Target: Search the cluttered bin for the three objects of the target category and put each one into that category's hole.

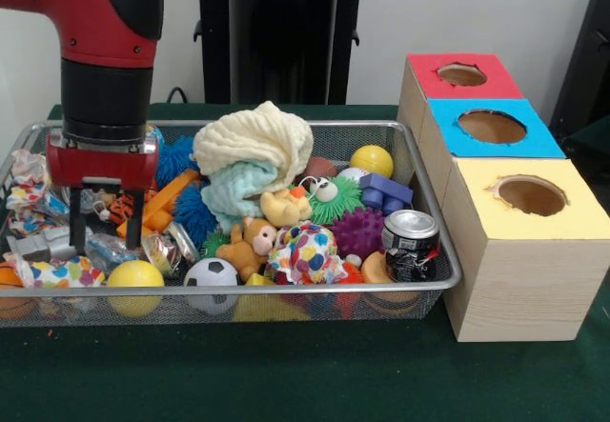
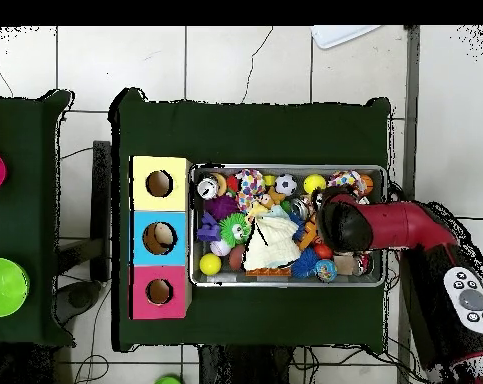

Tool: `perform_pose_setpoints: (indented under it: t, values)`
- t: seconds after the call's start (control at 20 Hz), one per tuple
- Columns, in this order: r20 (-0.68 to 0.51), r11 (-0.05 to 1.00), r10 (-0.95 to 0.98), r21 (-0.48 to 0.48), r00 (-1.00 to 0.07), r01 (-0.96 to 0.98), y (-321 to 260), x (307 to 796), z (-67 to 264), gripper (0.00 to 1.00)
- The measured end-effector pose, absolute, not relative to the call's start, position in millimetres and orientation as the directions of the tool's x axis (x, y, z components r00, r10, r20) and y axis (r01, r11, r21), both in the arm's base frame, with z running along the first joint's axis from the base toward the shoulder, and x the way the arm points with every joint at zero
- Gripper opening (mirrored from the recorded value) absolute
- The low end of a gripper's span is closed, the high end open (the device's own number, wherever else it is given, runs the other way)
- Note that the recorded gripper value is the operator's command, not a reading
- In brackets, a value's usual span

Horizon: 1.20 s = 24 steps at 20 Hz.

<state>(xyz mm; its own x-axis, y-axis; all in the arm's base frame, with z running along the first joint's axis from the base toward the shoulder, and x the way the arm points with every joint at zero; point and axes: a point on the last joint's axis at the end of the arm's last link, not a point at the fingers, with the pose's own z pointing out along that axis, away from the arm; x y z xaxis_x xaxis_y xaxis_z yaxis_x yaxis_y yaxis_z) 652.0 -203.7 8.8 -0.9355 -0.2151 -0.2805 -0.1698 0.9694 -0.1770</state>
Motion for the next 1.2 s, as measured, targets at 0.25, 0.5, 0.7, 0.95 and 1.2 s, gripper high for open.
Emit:
perform_pose_setpoints:
  t: [0.25, 0.5, 0.7, 0.95, 1.2]
  values:
    - [-0.311, 0.959, -0.276, -0.156, -0.910, -0.238, -193.1, 665.1, 9.6, 1.00]
    - [-0.321, 0.945, -0.326, -0.137, -0.889, -0.297, -182.9, 673.0, 8.4, 1.00]
    - [-0.287, 0.933, -0.360, -0.109, -0.888, -0.343, -176.2, 671.1, 3.8, 1.00]
    - [-0.242, 0.922, -0.386, -0.079, -0.890, -0.379, -179.3, 667.6, 2.8, 1.00]
    - [-0.197, 0.906, -0.422, -0.045, -0.885, -0.422, -195.9, 667.6, 3.8, 1.00]
